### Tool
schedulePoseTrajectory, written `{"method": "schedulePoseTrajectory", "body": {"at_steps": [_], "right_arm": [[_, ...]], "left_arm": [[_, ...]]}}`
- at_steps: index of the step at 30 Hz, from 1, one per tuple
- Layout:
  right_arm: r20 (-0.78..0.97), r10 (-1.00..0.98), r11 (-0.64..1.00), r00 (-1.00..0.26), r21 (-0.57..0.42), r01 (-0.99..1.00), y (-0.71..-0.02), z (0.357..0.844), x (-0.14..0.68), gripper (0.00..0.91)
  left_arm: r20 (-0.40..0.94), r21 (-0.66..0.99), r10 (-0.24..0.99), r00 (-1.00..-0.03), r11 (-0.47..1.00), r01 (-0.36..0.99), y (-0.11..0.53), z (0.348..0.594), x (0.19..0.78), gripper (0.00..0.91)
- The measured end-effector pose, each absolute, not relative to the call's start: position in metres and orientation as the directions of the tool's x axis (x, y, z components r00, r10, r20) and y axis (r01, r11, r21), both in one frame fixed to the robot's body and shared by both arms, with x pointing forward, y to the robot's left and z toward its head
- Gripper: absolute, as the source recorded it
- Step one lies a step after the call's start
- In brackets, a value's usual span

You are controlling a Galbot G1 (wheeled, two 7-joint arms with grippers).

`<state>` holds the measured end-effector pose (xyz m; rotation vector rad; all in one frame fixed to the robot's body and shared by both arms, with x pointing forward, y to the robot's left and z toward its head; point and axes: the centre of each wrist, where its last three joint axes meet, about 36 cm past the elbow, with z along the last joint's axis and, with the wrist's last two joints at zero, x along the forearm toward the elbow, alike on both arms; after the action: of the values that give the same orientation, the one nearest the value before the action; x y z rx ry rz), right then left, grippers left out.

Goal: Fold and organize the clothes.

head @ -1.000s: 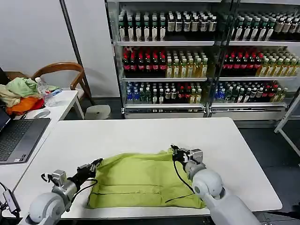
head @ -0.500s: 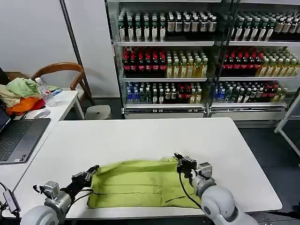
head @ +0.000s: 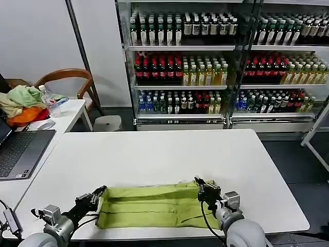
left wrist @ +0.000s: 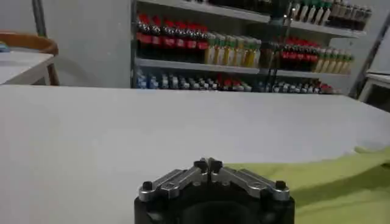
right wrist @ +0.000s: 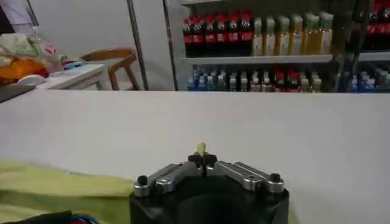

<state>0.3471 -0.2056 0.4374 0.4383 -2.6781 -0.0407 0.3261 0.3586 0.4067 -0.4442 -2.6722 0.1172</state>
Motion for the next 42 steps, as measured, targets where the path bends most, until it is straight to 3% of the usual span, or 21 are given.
{"method": "schedulePoseTrajectory", "body": {"at_steps": [18,20,21,22,23,24,42], "right_arm": [[0.439,-0.309,0.95,-0.843,0.094,-0.299,-0.203,0.424,0.324,0.0],[0.444,-0.307,0.95,-0.842,0.091,-0.299,-0.204,0.422,0.322,0.0],[0.445,-0.306,0.95,-0.841,0.089,-0.298,-0.205,0.421,0.321,0.0],[0.447,-0.304,0.951,-0.841,0.087,-0.297,-0.205,0.419,0.32,0.0],[0.451,-0.302,0.951,-0.84,0.085,-0.297,-0.205,0.418,0.319,0.171],[0.453,-0.3,0.952,-0.839,0.084,-0.295,-0.205,0.417,0.317,0.907],[0.388,-0.235,0.97,-0.891,0.028,-0.243,-0.213,0.423,0.296,0.907]], "left_arm": [[0.424,-0.128,0.321,-0.847,0.947,0.295,0.36,0.399,0.32,0.05],[0.429,-0.127,0.322,-0.844,0.946,0.297,0.359,0.397,0.319,0.353],[0.432,-0.124,0.322,-0.843,0.946,0.298,0.359,0.396,0.319,0.907],[0.435,-0.123,0.323,-0.841,0.946,0.3,0.359,0.396,0.319,0.907],[0.438,-0.12,0.323,-0.839,0.946,0.301,0.358,0.395,0.319,0.907],[0.44,-0.118,0.322,-0.838,0.946,0.302,0.358,0.395,0.319,0.907],[0.443,-0.067,0.228,-0.867,0.973,0.222,0.331,0.42,0.31,0.907]]}}
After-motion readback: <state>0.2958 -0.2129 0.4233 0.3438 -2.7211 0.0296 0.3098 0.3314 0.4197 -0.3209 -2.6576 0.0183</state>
